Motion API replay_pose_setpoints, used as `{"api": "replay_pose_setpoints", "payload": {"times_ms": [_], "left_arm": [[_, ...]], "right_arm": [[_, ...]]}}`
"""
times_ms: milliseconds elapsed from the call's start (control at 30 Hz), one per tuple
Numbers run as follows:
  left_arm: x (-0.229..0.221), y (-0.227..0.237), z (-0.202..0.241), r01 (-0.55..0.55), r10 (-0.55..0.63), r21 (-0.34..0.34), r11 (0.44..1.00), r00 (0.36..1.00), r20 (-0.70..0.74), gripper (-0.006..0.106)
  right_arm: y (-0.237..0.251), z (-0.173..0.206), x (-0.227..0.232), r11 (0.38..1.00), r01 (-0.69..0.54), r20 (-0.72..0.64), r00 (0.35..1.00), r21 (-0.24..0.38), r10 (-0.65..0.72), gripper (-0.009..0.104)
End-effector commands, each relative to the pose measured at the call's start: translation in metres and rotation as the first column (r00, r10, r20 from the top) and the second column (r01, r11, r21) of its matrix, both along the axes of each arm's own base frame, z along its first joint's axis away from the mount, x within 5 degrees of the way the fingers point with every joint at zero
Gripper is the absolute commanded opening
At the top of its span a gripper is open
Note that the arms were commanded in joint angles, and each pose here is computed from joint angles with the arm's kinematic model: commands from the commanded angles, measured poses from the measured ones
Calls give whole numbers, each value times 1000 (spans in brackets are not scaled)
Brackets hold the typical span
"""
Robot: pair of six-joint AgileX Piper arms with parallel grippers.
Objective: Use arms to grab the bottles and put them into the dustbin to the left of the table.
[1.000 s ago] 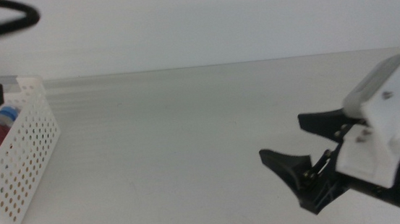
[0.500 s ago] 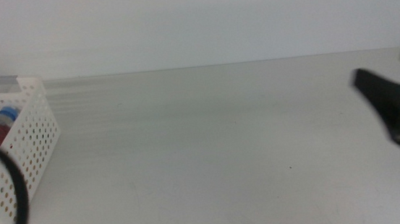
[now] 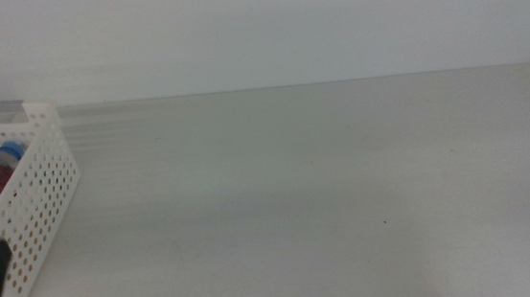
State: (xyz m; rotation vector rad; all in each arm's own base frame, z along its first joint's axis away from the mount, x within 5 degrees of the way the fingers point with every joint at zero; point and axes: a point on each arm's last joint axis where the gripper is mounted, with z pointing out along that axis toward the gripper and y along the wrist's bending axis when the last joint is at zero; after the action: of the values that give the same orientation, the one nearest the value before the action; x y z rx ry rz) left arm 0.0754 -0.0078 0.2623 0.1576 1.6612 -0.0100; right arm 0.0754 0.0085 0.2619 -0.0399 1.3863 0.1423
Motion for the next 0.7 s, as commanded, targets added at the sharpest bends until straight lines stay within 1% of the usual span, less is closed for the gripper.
{"api": "replay_pose_setpoints", "payload": {"times_ms": [0, 200, 400, 500, 667], "left_arm": [[-3, 0, 0, 0, 4, -47, 999, 997, 81, 90], [-13, 1, -36, 2, 4, -87, 996, 998, 68, 90], [-18, 1, -62, 2, 4, -88, 996, 998, 67, 90], [-20, 1, -71, 4, 1, -88, 996, 998, 58, 90], [-20, 3, -68, -16, 23, -93, 996, 997, 79, 90]], "right_arm": [[-3, 7, -8, 999, 40, 103, 994, -4, -39, 72], [-7, -11, -18, 997, 81, 134, 988, -3, -79, 72], [-7, -28, -23, 996, 87, 149, 985, -1, -86, 72], [-7, -35, -24, 996, 85, 123, 989, -5, -84, 72], [-7, -37, -25, 996, 84, 108, 991, -7, -83, 72]]}}
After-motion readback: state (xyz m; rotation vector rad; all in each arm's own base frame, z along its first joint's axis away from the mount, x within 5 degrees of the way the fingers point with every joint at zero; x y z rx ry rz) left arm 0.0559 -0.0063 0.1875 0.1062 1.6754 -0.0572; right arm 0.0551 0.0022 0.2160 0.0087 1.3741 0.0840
